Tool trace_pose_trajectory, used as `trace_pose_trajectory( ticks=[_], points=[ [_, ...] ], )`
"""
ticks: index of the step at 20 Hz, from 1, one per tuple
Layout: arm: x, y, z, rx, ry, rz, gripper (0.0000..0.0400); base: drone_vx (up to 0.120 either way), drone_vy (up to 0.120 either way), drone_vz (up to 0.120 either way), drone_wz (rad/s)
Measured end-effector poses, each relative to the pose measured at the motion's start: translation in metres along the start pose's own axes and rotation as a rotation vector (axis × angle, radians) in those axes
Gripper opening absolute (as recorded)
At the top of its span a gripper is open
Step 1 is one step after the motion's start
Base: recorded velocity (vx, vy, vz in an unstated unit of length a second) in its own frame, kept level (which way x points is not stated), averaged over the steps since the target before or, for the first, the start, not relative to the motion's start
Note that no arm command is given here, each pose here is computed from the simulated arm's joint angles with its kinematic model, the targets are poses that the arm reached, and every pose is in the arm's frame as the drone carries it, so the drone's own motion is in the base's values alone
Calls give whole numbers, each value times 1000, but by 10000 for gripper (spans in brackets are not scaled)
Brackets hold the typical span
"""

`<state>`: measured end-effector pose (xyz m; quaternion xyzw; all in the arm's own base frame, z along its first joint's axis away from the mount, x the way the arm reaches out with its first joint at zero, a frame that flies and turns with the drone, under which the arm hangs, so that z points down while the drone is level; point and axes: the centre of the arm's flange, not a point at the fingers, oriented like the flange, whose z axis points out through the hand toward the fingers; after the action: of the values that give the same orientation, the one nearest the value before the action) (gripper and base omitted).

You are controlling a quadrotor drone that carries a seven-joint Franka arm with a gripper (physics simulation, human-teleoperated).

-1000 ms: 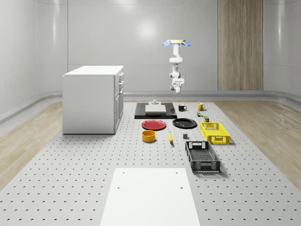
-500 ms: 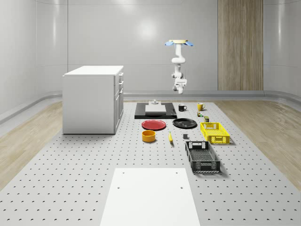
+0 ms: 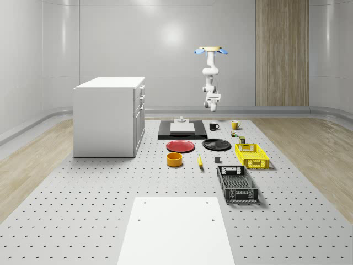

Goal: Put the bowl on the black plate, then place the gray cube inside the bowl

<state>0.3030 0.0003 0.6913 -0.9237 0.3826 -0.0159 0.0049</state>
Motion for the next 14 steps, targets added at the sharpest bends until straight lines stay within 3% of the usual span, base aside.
trace_pose_trajectory(
  ticks=[14],
  points=[
    [-3, -1, 0, -14, 29, 0, 400, 120, -120, 0, 0]
  ],
)
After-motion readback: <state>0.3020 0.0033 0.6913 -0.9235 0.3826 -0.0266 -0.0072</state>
